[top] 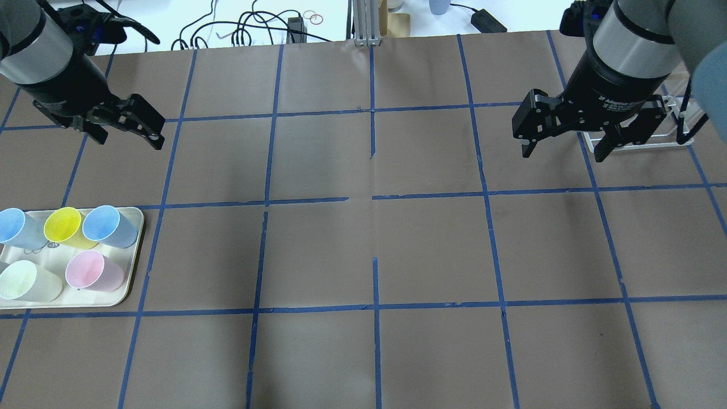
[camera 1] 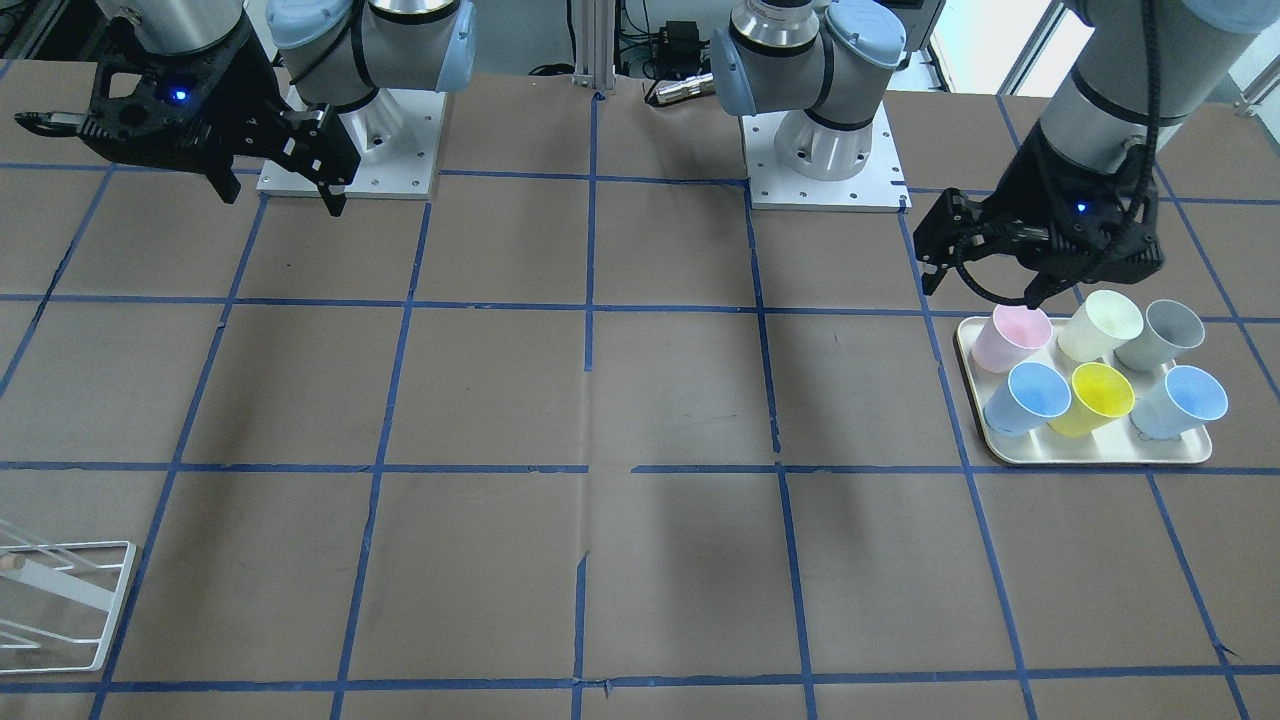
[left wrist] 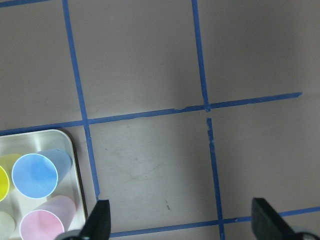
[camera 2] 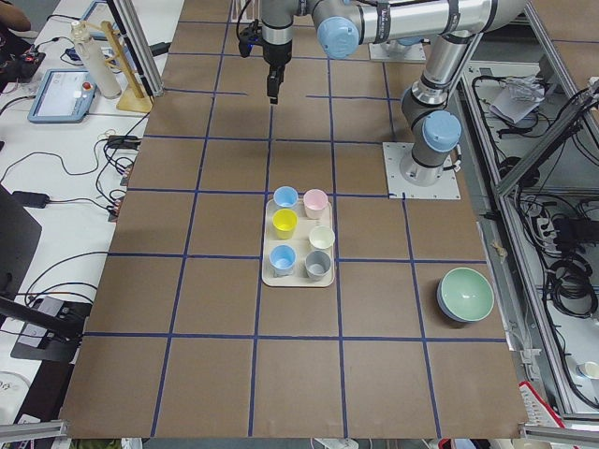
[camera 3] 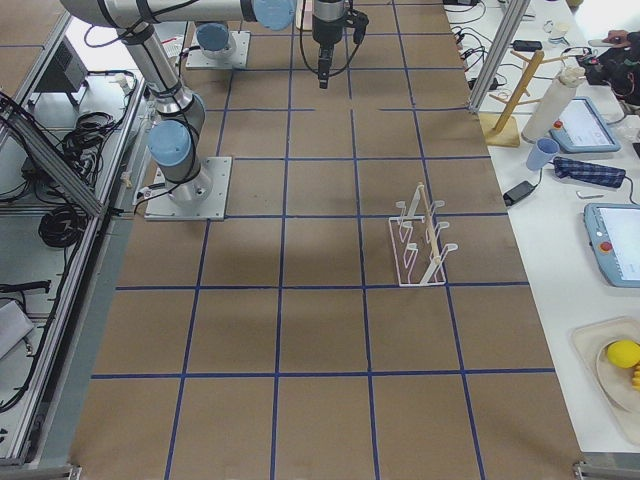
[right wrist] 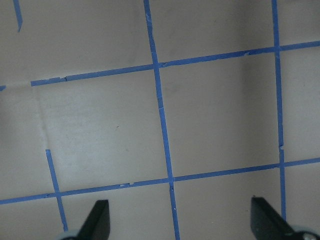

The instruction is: Transfer IKEA cup to right arm and place on rack

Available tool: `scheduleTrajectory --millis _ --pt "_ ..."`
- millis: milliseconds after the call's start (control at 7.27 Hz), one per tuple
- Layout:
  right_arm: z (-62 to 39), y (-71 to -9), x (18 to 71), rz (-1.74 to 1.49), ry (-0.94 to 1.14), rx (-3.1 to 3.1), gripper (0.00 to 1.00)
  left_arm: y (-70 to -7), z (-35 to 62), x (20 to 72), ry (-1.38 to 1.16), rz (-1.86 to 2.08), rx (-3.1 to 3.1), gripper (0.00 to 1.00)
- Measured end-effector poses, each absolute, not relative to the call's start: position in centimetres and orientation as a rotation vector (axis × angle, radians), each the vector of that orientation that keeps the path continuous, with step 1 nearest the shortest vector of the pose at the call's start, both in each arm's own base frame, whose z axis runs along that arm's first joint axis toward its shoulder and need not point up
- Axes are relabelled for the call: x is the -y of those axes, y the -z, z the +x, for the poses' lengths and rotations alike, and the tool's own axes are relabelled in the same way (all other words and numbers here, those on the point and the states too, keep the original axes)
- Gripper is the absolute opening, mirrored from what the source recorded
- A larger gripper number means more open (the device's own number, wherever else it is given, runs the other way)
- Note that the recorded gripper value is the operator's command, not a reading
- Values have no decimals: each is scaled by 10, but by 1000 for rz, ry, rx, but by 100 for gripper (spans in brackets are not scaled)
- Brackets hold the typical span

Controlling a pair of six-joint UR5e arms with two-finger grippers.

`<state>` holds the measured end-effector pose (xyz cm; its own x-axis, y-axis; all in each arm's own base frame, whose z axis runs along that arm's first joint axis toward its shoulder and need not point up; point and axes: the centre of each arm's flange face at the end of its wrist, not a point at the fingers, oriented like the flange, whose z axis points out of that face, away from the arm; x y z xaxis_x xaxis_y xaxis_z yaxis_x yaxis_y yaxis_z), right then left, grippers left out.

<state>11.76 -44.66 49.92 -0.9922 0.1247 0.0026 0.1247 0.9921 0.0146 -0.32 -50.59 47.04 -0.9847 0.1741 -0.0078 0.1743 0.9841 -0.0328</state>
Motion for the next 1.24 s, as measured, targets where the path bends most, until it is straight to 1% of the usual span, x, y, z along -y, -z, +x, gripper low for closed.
scheduleTrajectory --millis 275,825,1238 --pt "118 -499 447 -195 24 3134 100 -448 78 499 8 390 -3132 100" --pt "116 -498 446 -192 26 3116 100 -378 216 471 -7 790 -3078 100" --pt "115 -498 446 -191 28 3109 100 -327 281 454 -54 1056 -3051 100"
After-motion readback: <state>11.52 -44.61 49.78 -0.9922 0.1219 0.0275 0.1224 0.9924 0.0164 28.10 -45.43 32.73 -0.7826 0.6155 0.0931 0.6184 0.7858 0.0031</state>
